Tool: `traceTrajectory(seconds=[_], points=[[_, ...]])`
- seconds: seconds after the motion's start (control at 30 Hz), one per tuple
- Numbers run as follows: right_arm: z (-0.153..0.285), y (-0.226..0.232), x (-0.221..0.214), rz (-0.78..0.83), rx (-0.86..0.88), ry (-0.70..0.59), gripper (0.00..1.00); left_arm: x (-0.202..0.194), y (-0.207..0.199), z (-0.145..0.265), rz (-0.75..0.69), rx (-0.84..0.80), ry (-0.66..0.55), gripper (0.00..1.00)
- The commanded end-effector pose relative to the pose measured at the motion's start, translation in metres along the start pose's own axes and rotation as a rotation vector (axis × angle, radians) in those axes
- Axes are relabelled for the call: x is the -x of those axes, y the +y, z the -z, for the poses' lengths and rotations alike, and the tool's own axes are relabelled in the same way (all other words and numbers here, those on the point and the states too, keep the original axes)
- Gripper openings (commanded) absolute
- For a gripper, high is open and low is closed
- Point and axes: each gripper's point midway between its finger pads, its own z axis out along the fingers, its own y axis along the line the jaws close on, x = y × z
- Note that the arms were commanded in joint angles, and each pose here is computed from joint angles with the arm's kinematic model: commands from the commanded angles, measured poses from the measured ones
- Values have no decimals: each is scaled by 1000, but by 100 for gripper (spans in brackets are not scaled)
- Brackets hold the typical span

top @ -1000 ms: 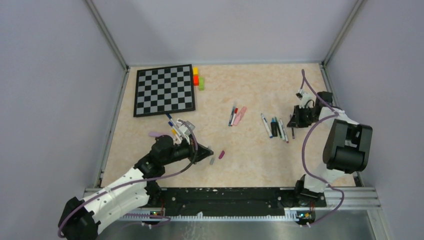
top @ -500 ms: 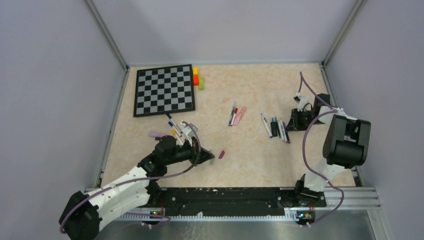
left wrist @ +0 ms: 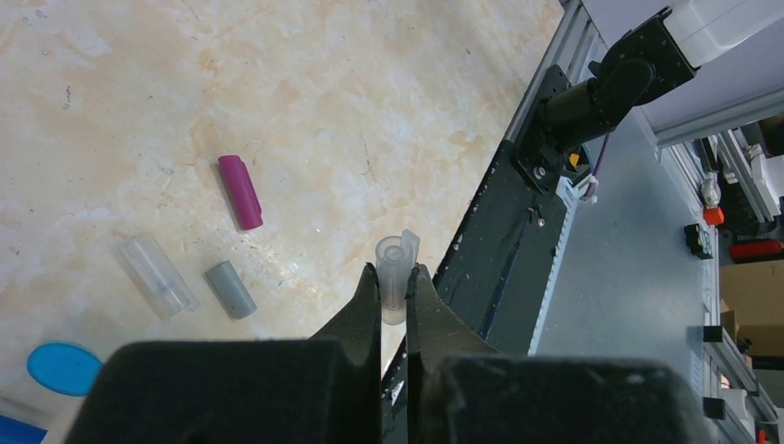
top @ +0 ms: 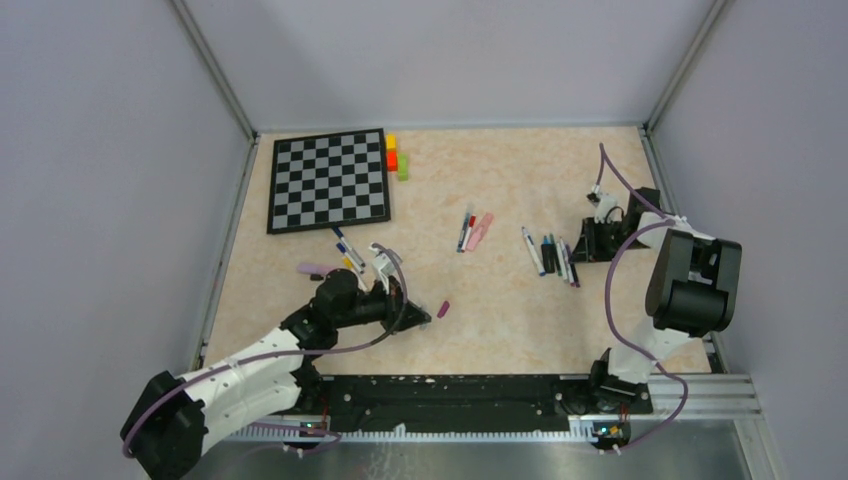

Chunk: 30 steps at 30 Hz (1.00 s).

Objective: Open the pen caps
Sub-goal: Place the pen at the center of the board, then place the pen cap at the center of the board.

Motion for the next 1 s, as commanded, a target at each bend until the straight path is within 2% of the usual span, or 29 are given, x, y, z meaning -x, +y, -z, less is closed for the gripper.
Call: traceTrajectory(seconds=[0.0,0.33,0.47,0.63,0.97], points=[[12,-1,20,45,2,-59,22,21,-14,-4,-37,-37,-29,1],[17,-1,20,56,7,-67,22,14,-12,-22,-52,49,32,1],[23,0,23,77,-3,-79,23,6,-3,-34,-72,141,88,6],[34,3,28,118,-32,-113,23,-1,4,-50,-77,202,147,0],[57,17,37,195,-67,-190,23,-19,20,-88,-86,325,327,0]])
